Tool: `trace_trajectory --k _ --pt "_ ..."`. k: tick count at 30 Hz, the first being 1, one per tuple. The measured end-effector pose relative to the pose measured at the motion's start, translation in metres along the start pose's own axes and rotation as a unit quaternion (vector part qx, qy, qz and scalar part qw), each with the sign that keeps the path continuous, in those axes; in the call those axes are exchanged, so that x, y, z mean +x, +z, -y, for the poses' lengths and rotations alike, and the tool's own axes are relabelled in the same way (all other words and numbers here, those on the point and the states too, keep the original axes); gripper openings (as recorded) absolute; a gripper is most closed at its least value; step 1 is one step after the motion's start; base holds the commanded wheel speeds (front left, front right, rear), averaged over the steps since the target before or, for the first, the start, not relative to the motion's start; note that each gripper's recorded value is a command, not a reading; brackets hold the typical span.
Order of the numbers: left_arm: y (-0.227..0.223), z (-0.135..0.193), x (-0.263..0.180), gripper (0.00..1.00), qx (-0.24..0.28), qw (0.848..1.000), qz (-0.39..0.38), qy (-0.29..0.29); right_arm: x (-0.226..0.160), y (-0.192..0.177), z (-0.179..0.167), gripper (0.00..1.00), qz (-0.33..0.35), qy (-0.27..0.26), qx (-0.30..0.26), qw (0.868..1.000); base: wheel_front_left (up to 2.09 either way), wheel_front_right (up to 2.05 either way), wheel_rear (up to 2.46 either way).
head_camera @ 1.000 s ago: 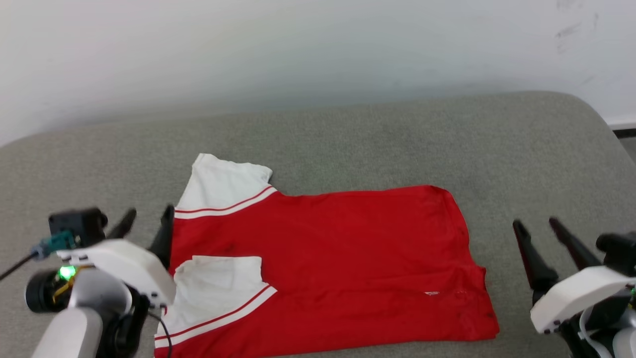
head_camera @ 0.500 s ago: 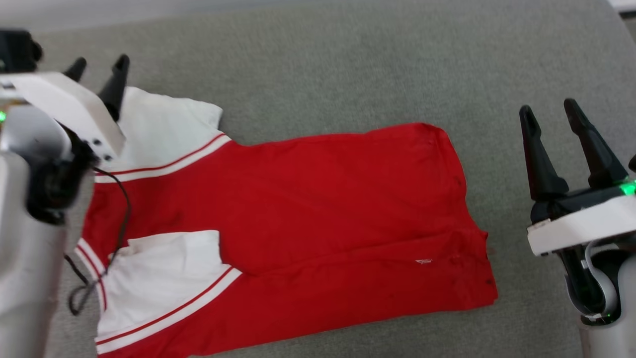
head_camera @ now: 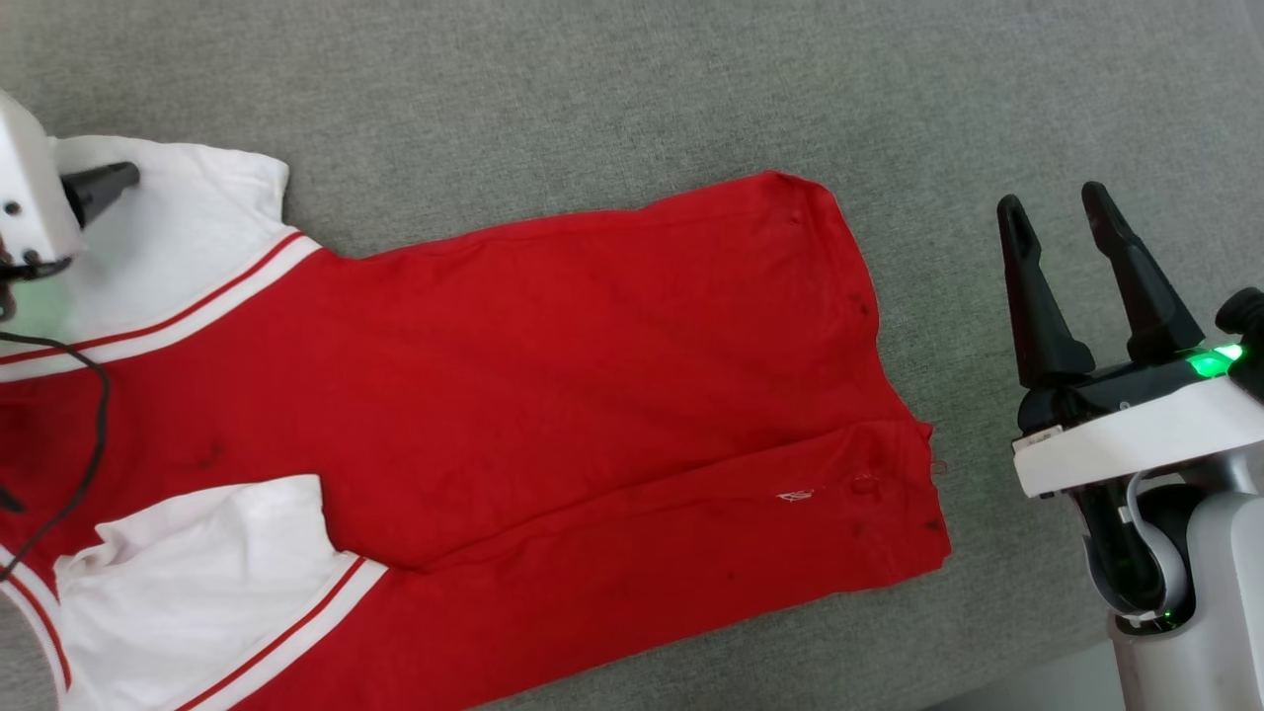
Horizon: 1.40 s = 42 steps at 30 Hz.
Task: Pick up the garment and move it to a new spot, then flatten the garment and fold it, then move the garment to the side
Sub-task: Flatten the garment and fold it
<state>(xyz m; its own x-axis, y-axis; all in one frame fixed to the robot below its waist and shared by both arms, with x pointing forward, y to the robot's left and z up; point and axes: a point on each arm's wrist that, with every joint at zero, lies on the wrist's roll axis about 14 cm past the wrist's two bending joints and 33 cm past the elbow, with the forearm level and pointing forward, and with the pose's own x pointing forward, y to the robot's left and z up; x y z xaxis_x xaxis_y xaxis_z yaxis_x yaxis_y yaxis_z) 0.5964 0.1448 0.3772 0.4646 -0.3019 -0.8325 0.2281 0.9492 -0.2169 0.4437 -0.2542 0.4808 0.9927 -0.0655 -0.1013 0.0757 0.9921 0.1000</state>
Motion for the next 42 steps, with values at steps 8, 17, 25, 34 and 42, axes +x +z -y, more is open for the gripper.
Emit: trace_trajectory --k 8,17,25,34,42 --pt "-0.007 0.007 0.015 0.00 -0.045 0.999 -0.011 -0.022 0.000 -0.012 0.008 1.00 -0.016 -0.011 0.013 1.000 0.00 0.00 0.00" --pt "0.002 0.010 0.001 0.00 -0.032 0.998 0.042 -0.019 0.019 -0.025 0.002 1.00 -0.087 0.025 0.051 0.995 0.00 0.00 0.00" --pt "0.023 0.020 -0.032 0.00 0.014 0.995 0.097 -0.023 0.042 -0.066 -0.026 1.00 -0.271 0.107 0.027 0.956 0.00 0.00 0.00" --pt "0.022 0.016 -0.043 0.00 0.033 0.992 0.118 -0.020 0.061 -0.112 -0.058 1.00 -0.406 0.156 -0.011 0.900 0.00 0.00 0.00" --pt "0.020 0.012 -0.050 0.00 0.038 0.991 0.129 -0.018 0.063 -0.125 -0.065 0.00 -0.469 0.167 -0.035 0.866 0.00 0.00 0.00"
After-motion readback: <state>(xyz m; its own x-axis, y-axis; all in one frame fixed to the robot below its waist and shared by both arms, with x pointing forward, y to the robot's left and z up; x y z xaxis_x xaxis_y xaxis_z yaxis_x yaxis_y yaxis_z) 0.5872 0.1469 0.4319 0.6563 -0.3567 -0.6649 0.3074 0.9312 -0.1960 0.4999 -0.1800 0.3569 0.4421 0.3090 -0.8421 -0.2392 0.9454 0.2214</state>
